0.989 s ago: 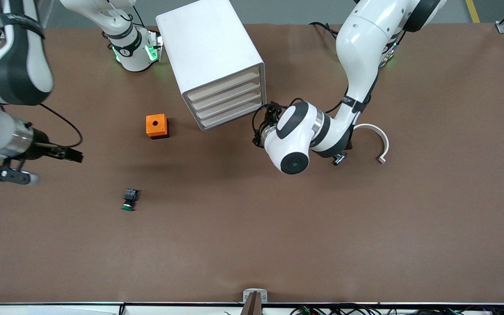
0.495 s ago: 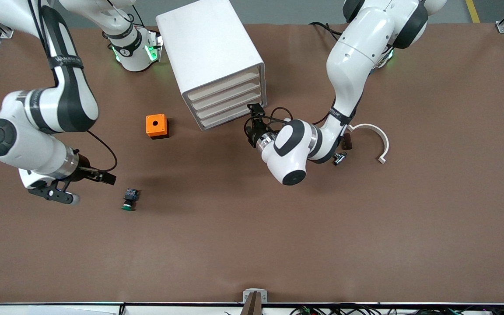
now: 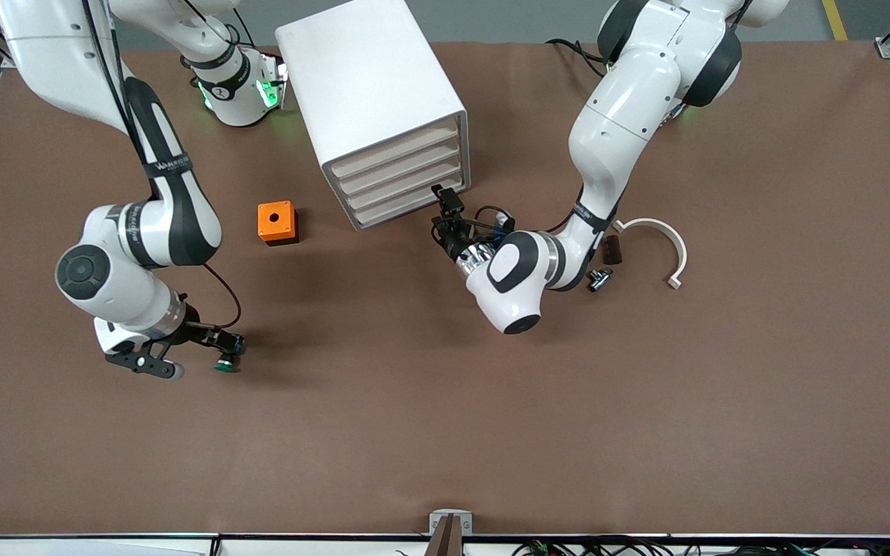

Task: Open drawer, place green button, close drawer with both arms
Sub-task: 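Grasp the button with the right gripper while the left gripper grips the drawer, then open the drawer with the left gripper while the right gripper lifts the button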

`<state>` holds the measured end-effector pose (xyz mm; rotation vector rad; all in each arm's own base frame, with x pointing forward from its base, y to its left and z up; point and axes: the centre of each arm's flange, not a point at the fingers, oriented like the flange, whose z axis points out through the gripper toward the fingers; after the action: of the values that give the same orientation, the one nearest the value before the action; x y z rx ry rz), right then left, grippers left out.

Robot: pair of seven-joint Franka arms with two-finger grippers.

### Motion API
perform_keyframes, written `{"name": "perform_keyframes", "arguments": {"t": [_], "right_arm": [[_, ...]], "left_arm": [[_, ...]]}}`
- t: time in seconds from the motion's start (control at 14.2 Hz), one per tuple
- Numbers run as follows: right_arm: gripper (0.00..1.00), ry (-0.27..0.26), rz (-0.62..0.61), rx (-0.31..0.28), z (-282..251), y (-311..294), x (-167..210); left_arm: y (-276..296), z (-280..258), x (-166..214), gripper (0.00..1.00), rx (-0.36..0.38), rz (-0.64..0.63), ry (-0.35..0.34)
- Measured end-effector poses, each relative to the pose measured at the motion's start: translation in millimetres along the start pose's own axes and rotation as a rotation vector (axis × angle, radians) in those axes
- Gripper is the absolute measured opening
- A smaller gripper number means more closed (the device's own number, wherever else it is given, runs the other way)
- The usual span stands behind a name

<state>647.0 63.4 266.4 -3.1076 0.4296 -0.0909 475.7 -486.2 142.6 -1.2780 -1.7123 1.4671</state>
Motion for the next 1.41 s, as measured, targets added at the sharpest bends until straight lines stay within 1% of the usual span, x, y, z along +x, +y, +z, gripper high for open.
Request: {"name": "perform_keyframes", "arguments": {"t": [0.07,0.14,0.21,0.28,0.35,0.42,0.49,0.57,0.71,0.99,1.2,1.27,1.34,1.41], "right_arm": [[1.00,0.002,0.004,-0.003,11.2,2.8,1.1],[1.00,0.002,0.008,-0.007,21.6,5.8,1.8],[1.00,-0.001,0.012,-0.011,31.0,8.4,1.9],[1.00,-0.001,0.015,-0.014,38.0,11.1,2.4],[1.00,-0.004,0.019,-0.017,43.9,13.7,2.5],[1.00,-0.008,0.021,-0.020,48.2,15.3,2.2],[1.00,-0.015,0.021,-0.023,52.8,16.1,1.2],[1.00,-0.021,0.021,-0.025,56.7,16.5,0.0],[1.00,-0.031,0.022,-0.030,63.2,17.5,-2.3],[1.00,-0.056,0.024,-0.039,79.1,19.3,-7.0],[1.00,-0.071,0.049,-0.022,85.1,18.2,-9.2],[1.00,-0.073,0.054,-0.018,85.3,17.5,-9.5],[1.00,-0.073,0.056,-0.016,85.2,17.1,-9.7],[1.00,-0.073,0.056,-0.015,85.3,16.8,-9.8]], "left_arm": [[0.8,4.2,1.1,0.91,0.014,-0.005,0.010],[2.1,7.9,2.0,0.81,0.023,-0.009,0.017],[3.7,10.7,3.0,0.74,0.030,-0.012,0.022],[5.5,12.5,4.2,0.73,0.035,-0.016,0.024],[7.1,13.9,5.5,0.65,0.040,-0.019,0.026],[8.4,15.7,6.6,0.60,0.045,-0.022,0.029],[8.9,18.9,7.4,0.60,0.054,-0.024,0.033],[8.8,22.0,7.9,0.56,0.063,-0.025,0.037],[7.1,31.0,8.4,0.55,0.086,-0.026,0.053],[8.6,54.3,9.9,0.55,0.108,-0.037,0.086],[11.7,68.6,10.2,0.54,0.117,-0.043,0.105],[12.2,72.3,10.2,0.52,0.120,-0.045,0.110],[12.7,76.2,10.7,0.52,0.123,-0.047,0.116],[13.3,80.5,11.6,0.47,0.128,-0.050,0.123]]}}
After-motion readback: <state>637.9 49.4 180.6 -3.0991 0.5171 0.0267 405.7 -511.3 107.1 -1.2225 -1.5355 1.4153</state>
